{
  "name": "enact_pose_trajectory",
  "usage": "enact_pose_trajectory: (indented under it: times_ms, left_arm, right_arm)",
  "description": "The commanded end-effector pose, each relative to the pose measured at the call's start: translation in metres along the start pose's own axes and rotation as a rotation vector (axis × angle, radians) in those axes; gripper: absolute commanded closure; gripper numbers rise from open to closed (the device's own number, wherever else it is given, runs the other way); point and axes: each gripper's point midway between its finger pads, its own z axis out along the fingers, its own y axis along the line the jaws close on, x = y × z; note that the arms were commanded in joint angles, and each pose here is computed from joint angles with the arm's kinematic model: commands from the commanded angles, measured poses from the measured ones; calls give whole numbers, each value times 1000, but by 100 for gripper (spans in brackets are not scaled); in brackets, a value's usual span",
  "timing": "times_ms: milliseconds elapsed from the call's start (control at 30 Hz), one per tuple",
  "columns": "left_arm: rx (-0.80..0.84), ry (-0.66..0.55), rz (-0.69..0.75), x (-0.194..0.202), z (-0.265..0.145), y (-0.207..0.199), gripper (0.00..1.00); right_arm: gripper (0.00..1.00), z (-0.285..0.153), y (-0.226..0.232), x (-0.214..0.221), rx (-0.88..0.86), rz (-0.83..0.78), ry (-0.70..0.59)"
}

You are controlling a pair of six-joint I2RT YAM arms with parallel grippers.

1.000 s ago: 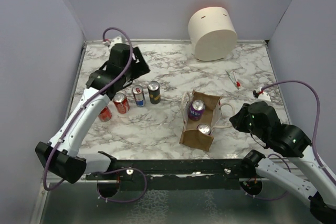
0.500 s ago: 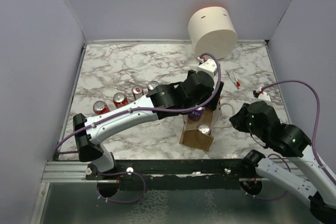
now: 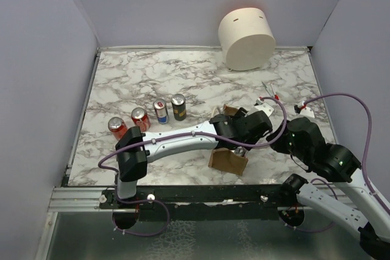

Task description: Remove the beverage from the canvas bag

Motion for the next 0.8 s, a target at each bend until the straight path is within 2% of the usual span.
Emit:
enact_pose_trajectory:
  times_ms: [0,200,400,567,767]
  left_arm:
    - [-66,0,33,3,4,15,37]
    - [-193,73,43,22,25,42,37]
    - [-197,92,-26,25,36,62,36]
    - [-186,102,-21,28,41,61,25]
    - [-181,132,-28,31,50,66,22]
  right_arm:
    - [89,0,-5,-2,30,3,-10]
    - [89,-2,-7,-3,29,18,-22]
    - [89,-3,-6,-4,26,20,-26]
    - [89,-2,-6,-3,28,16,-22]
    - [89,-2,-6,-3,26,17,-24]
